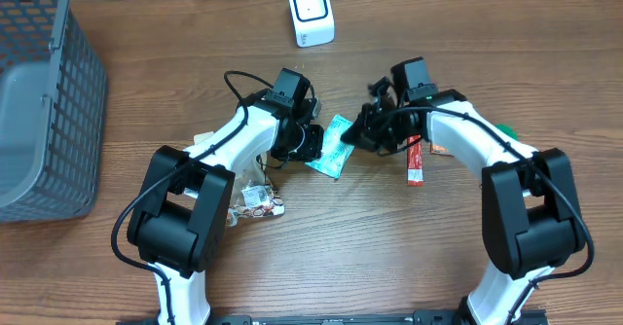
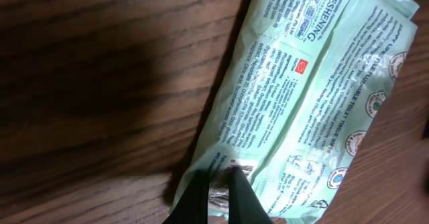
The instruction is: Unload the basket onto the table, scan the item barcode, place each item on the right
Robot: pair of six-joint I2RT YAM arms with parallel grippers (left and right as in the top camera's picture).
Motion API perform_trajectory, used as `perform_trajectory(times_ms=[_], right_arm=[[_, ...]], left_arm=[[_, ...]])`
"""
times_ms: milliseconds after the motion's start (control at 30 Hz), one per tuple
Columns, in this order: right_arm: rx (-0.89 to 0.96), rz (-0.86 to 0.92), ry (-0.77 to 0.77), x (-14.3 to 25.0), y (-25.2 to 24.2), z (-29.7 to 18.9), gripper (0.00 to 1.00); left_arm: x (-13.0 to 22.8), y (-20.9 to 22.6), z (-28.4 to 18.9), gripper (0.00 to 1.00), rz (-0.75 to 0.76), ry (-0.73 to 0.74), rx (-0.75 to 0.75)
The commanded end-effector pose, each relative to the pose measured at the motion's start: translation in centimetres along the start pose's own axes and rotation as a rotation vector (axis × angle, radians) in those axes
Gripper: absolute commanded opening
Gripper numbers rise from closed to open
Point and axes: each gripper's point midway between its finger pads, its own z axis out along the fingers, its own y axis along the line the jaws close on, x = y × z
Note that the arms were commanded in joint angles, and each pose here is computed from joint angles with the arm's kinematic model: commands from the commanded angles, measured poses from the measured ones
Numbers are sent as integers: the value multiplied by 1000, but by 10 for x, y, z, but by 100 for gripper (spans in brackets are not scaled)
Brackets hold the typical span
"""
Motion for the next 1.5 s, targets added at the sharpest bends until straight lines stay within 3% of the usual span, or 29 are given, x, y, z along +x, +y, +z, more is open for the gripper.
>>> perform_trajectory(times_ms=[0, 233, 400, 633, 833, 967, 1100, 1467], right_arm=[[56, -39, 8, 11, -4, 10, 4], [273, 63, 14, 36, -57, 35, 4], [294, 146, 6, 44, -70, 40, 4], [226, 123, 21, 40, -45, 31, 4], [166, -6, -61, 17, 1, -9, 5], [162, -106, -130, 1, 14, -29, 16], [292, -96, -233, -19, -10, -39, 41], [322, -120, -340, -44, -11, -43, 56]], left_arm=[[-8, 1, 1, 4, -9, -15, -10], [-4, 2, 1, 4, -12, -4, -17], [-5, 3, 1, 4, -12, -7, -25], [-11, 4, -6, 4, 16, -35, -28], [-39, -2, -52, 4, 17, -161, -1], [-44, -5, -73, 8, 21, -208, 2], [-40, -3, -68, 11, 16, -186, -5], [-27, 6, -28, 13, 8, -97, -39]])
